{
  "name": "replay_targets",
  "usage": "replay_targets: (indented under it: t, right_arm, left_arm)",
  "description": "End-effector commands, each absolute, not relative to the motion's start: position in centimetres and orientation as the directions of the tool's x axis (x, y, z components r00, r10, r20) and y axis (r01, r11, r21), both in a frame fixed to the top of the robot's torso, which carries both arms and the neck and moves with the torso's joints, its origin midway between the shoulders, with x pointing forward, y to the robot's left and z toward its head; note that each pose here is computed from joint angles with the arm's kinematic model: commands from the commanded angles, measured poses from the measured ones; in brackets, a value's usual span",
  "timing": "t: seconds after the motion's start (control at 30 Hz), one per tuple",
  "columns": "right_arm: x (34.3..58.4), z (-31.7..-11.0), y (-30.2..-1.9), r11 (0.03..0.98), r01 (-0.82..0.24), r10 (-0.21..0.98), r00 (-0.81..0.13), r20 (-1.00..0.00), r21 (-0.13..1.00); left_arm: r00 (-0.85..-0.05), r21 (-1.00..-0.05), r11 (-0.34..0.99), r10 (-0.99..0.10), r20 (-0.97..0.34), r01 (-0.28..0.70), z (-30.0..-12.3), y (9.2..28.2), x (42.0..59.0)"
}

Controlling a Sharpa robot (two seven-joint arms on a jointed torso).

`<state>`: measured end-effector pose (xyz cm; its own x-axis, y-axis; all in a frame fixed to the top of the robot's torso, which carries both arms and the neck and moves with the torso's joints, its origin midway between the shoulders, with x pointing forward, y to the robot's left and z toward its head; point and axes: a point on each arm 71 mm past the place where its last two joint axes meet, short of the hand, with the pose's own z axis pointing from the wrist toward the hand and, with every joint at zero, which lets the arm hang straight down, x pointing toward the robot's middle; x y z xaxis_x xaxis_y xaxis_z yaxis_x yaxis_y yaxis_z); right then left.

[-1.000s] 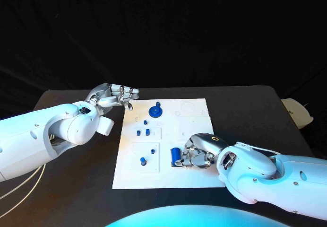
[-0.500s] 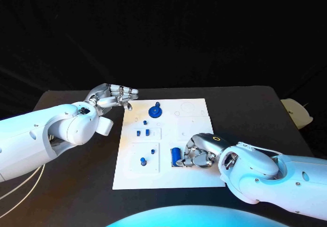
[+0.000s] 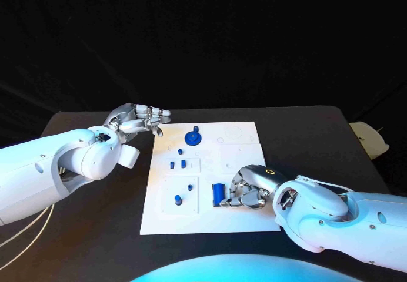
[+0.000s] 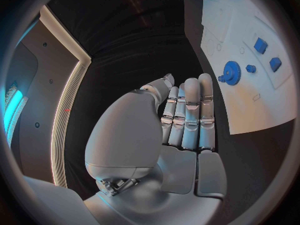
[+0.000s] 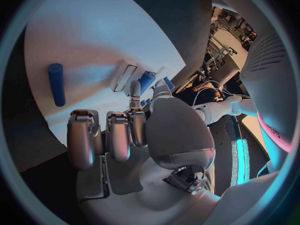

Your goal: Assemble the parts on the task board

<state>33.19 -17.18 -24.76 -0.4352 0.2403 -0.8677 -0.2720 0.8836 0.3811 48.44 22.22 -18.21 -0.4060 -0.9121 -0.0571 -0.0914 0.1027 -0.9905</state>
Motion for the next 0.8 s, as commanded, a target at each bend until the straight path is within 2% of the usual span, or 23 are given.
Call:
replay_targets:
  t: [0.03,0.23,0.37,0.53,0.8]
  right_arm:
    - [33.1,-24.6,-17.4,0.881,-0.277,0.249,-0.42,-0.873,0.385]
    - [33.5,-23.8,-19.6,0.88,-0.198,0.339,-0.373,-0.864,0.431]
    - [34.6,-22.7,-22.1,0.889,-0.128,0.376,-0.343,-0.861,0.439]
    - [35.0,-22.1,-24.4,0.916,-0.104,0.333,-0.34,-0.88,0.387]
    - [34.5,-23.0,-25.9,0.952,-0.109,0.232,-0.362,-0.903,0.288]
  left_arm:
    - [-0.418,-0.991,0.103,-0.906,-0.06,-0.081,-18.1,22.1,48.4]
    - [-0.418,-0.991,0.102,-0.906,-0.06,-0.08,-18.1,22.1,48.4]
    - [-0.419,-0.992,0.102,-0.906,-0.059,-0.079,-18.1,22.1,48.4]
    - [-0.427,-0.992,0.099,-0.903,-0.057,-0.077,-18.1,21.8,48.3]
    - [-0.432,-0.992,0.099,-0.9,-0.057,-0.076,-18.0,21.7,48.2]
